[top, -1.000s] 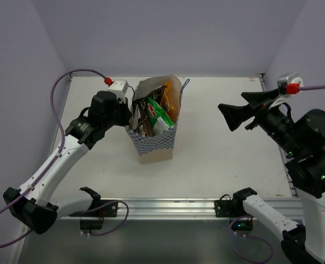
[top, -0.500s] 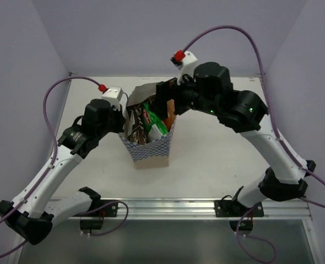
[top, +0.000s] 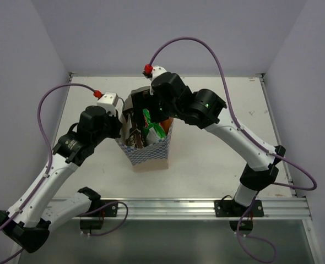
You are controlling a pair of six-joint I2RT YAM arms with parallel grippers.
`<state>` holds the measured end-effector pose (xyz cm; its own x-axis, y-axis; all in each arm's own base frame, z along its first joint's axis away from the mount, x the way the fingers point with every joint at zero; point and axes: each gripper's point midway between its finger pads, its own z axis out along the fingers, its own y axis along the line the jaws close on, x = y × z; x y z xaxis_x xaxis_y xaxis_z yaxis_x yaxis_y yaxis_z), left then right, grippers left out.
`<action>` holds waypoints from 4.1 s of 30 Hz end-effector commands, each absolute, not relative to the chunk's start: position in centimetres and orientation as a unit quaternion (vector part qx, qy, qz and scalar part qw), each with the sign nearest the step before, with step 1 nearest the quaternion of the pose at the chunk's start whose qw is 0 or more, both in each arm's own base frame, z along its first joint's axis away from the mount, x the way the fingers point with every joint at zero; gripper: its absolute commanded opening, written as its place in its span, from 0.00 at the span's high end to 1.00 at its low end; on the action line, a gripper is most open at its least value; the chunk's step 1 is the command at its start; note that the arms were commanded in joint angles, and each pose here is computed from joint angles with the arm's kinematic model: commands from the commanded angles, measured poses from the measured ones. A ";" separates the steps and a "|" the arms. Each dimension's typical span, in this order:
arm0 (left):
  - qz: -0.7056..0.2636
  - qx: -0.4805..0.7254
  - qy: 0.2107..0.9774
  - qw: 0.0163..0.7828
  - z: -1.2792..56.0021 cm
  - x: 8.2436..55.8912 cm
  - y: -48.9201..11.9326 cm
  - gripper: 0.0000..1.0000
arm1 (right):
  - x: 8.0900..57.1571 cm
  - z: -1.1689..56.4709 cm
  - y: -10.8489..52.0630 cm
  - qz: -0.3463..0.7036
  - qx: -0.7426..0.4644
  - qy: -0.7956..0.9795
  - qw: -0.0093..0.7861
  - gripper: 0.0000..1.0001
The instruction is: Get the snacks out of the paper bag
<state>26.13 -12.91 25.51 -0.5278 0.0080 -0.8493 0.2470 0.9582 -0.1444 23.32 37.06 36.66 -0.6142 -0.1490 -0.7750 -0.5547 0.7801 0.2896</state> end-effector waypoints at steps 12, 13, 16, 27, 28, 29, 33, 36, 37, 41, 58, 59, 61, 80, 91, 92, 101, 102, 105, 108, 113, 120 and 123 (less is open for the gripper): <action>-0.137 0.071 0.854 0.497 26.4 24.8 -12.4 1.00 | 32.7 28.9 33.4 0.149 -0.079 0.919 0.355 0.01; -0.136 0.073 0.854 0.497 26.5 24.8 -12.4 1.00 | 33.0 28.5 33.5 0.145 -0.081 0.921 0.353 0.01; -0.135 0.070 0.852 0.501 26.8 25.0 -12.3 1.00 | 33.6 27.5 33.8 0.134 -0.084 0.923 0.349 0.03; -0.120 0.064 0.842 0.523 29.1 26.5 -12.2 1.00 | 33.4 24.7 32.8 0.114 -0.082 0.934 0.329 0.21; -0.119 0.065 0.842 0.523 29.1 26.5 -12.2 1.00 | 33.5 24.9 32.7 0.116 -0.079 0.933 0.332 0.23; -0.118 0.065 0.842 0.523 29.0 26.5 -12.2 1.00 | 33.6 25.0 32.6 0.118 -0.077 0.933 0.332 0.24; -0.114 0.065 0.845 0.519 28.5 26.6 -12.1 1.00 | 34.4 25.0 32.4 0.119 -0.069 0.931 0.338 0.30; -0.113 0.065 0.847 0.515 27.9 26.7 -12.2 1.00 | 34.4 24.5 32.6 0.119 -0.073 0.933 0.333 0.39; -0.111 0.064 0.849 0.512 27.5 26.7 -12.1 1.00 | 34.4 24.5 32.7 0.121 -0.073 0.932 0.333 0.41; -0.104 0.055 0.853 0.508 26.7 26.8 -11.9 1.00 | 34.3 25.6 33.0 0.138 -0.073 0.927 0.341 0.44; -0.105 0.045 0.853 0.509 26.3 26.9 -11.8 0.90 | 35.6 29.2 31.5 0.138 -0.046 0.911 0.386 0.28; -0.106 0.046 0.853 0.509 26.4 26.9 -11.9 0.90 | 35.7 28.6 31.5 0.135 -0.047 0.913 0.381 0.28; -0.107 0.045 0.851 0.511 26.7 26.9 -11.9 0.90 | 35.7 27.7 31.9 0.135 -0.052 0.917 0.372 0.29; -0.104 0.038 0.851 0.514 27.0 27.3 -11.9 0.90 | 35.6 23.6 34.1 0.149 -0.076 0.929 0.329 0.40; -0.109 0.042 0.851 0.513 27.0 27.2 -12.1 0.90 | 36.3 24.0 34.8 0.142 -0.089 0.928 0.332 0.80; -0.110 0.043 0.850 0.513 27.0 27.2 -12.1 0.90 | 36.3 24.0 34.8 0.137 -0.092 0.929 0.332 0.83; -0.112 0.049 0.849 0.514 27.4 27.4 -12.3 0.90 | 36.0 28.5 34.8 0.110 -0.114 0.906 0.392 1.00; -0.112 0.050 0.849 0.514 27.4 27.5 -12.4 0.90 | 36.0 28.7 34.7 0.108 -0.114 0.905 0.396 1.00; -0.114 0.052 0.849 0.514 27.4 27.5 -12.5 0.91 | 35.7 29.9 34.7 0.121 -0.116 0.899 0.405 1.00; -0.115 0.052 0.849 0.513 27.4 27.6 -12.6 0.91 | 35.4 31.4 34.8 0.141 -0.113 0.891 0.417 1.00; -0.110 0.048 0.851 0.512 27.2 27.6 -12.4 0.91 | 34.6 36.3 34.5 0.181 -0.109 0.863 0.460 1.00; -0.105 0.045 0.853 0.509 26.9 27.7 -12.3 0.90 | 32.3 45.3 33.9 0.272 -0.123 0.781 0.548 1.00; -0.105 0.045 0.853 0.510 26.9 27.7 -12.3 0.90 | 31.6 48.4 33.6 0.299 -0.129 0.748 0.578 1.00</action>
